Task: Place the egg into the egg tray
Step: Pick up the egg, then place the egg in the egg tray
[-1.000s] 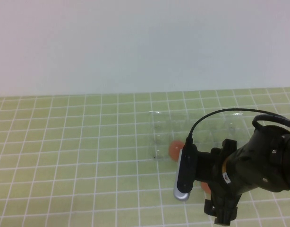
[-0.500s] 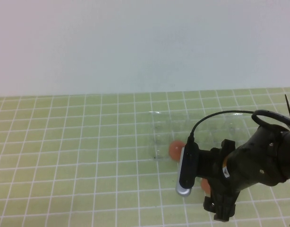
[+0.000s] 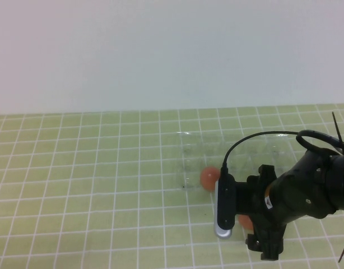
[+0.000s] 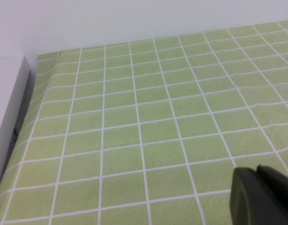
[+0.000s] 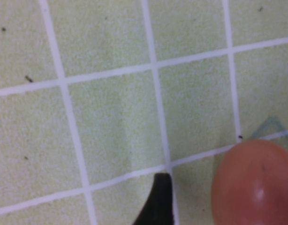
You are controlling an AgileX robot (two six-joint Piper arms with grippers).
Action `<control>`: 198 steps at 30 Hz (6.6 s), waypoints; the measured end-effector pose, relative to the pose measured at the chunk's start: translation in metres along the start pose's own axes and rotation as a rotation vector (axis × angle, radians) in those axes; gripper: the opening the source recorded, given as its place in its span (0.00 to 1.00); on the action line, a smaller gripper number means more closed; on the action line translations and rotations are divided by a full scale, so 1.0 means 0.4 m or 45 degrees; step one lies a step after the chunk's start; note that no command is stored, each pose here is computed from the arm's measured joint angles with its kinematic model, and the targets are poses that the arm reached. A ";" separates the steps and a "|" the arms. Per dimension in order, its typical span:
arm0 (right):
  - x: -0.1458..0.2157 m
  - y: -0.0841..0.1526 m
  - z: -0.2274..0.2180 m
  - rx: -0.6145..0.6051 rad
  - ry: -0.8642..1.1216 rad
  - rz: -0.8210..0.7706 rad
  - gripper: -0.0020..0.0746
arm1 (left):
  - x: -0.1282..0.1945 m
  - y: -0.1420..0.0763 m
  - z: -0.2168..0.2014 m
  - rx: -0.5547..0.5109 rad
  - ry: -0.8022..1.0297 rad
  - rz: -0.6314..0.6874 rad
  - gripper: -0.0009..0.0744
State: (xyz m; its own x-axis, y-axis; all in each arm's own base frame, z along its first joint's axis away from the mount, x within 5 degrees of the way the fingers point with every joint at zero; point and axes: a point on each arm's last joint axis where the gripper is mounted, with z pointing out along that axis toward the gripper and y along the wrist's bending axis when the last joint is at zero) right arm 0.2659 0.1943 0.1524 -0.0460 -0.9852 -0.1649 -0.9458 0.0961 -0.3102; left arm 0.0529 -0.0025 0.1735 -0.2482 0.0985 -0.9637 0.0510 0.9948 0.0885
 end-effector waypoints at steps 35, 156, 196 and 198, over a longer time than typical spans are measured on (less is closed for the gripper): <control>-0.002 -0.023 -0.002 -0.028 0.006 0.045 0.88 | 0.000 0.000 0.000 0.000 0.000 0.000 0.01; -0.029 -0.045 0.113 0.570 -0.819 1.483 0.51 | 0.000 0.000 0.000 0.000 0.000 0.000 0.01; -0.008 -0.036 0.113 0.625 -0.847 1.591 0.51 | 0.000 0.000 0.000 0.000 0.000 0.000 0.01; -0.008 -0.036 0.112 0.627 -0.849 1.591 0.51 | 0.000 0.000 0.000 0.000 0.000 0.000 0.01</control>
State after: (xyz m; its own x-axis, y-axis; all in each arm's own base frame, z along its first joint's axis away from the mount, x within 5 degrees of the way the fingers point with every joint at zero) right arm 0.2941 0.2023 0.1154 -0.4415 -0.0035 -0.8972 -0.2022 0.9747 0.0957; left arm 0.0529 -0.0025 0.1735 -0.2482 0.0985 -0.9637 0.0510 0.9948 0.0885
